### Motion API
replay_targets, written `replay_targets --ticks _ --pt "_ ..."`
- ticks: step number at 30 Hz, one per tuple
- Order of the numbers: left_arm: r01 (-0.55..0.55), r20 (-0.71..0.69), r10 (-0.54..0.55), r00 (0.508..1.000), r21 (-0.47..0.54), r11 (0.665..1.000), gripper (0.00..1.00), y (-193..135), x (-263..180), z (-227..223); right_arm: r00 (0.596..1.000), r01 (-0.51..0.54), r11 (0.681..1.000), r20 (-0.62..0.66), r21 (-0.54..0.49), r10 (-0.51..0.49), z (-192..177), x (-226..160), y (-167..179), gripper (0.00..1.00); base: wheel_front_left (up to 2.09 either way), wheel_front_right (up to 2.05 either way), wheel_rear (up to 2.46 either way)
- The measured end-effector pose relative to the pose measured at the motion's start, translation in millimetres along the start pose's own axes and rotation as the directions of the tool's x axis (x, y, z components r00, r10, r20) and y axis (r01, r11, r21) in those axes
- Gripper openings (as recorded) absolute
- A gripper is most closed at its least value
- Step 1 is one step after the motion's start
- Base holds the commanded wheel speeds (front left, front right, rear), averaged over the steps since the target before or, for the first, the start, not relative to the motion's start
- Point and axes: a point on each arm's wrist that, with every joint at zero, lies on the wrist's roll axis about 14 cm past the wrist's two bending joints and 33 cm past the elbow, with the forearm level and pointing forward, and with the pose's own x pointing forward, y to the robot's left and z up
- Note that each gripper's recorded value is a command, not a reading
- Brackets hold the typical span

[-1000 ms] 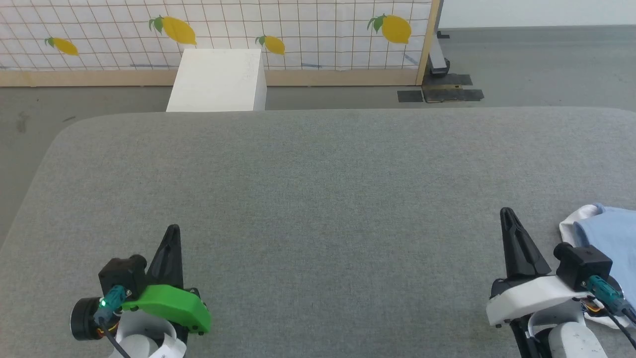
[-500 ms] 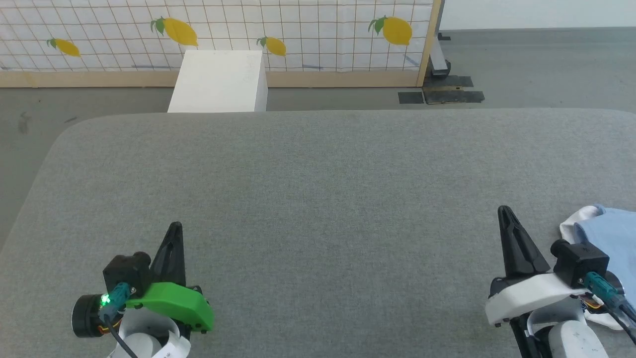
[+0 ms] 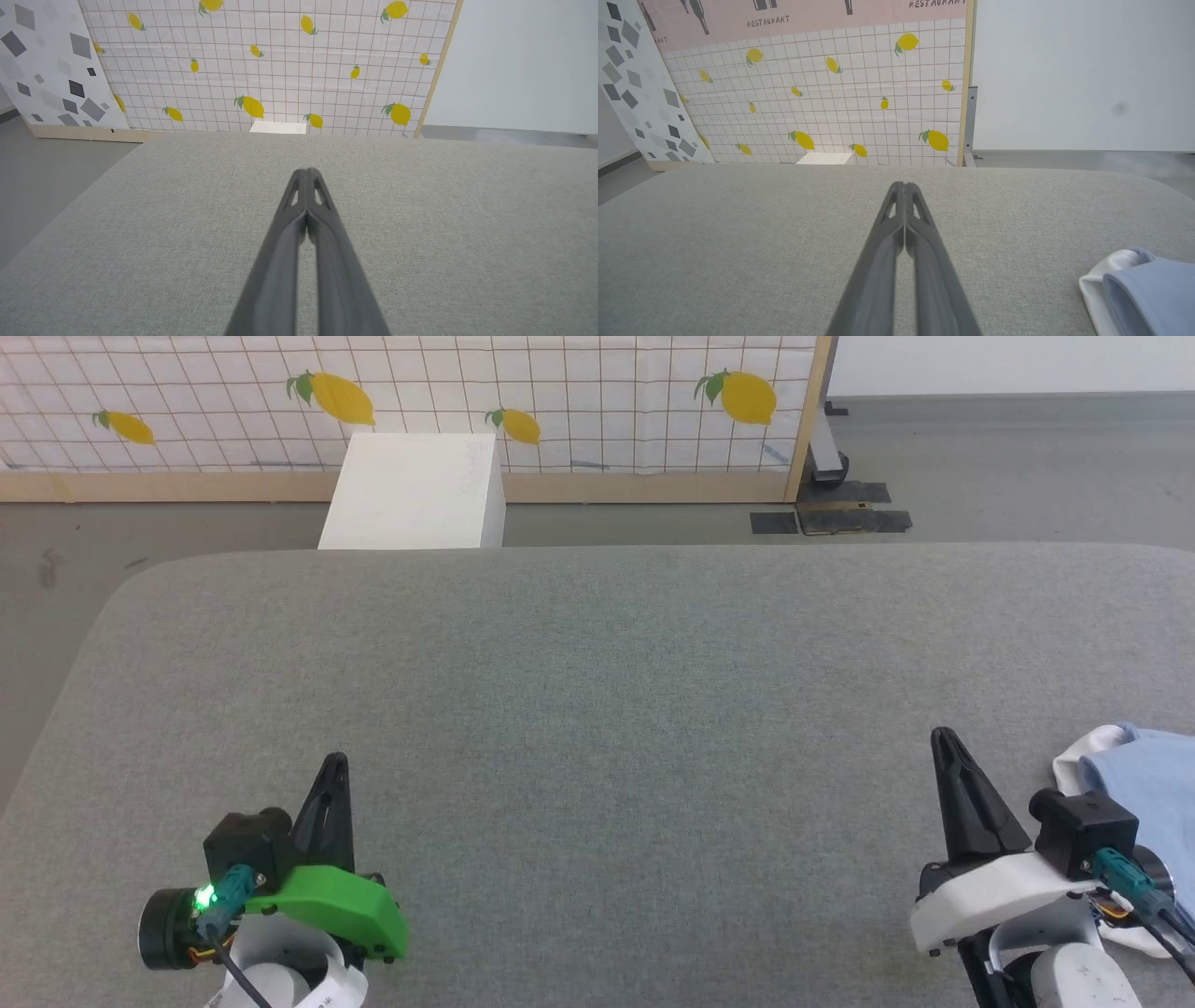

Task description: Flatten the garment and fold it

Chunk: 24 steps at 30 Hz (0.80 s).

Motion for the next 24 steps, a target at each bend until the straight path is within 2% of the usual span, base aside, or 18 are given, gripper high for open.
replay_targets --ticks 24 --pt "-0.008 -0.005 0.008 1.0 0.033 0.999 0.0 -2.2 -3.5 5.1 1.0 -0.021 0.999 -0.016 -0.04 0.021 4.2 -1.4 6.3 0.0 0.0 0.0 0.0"
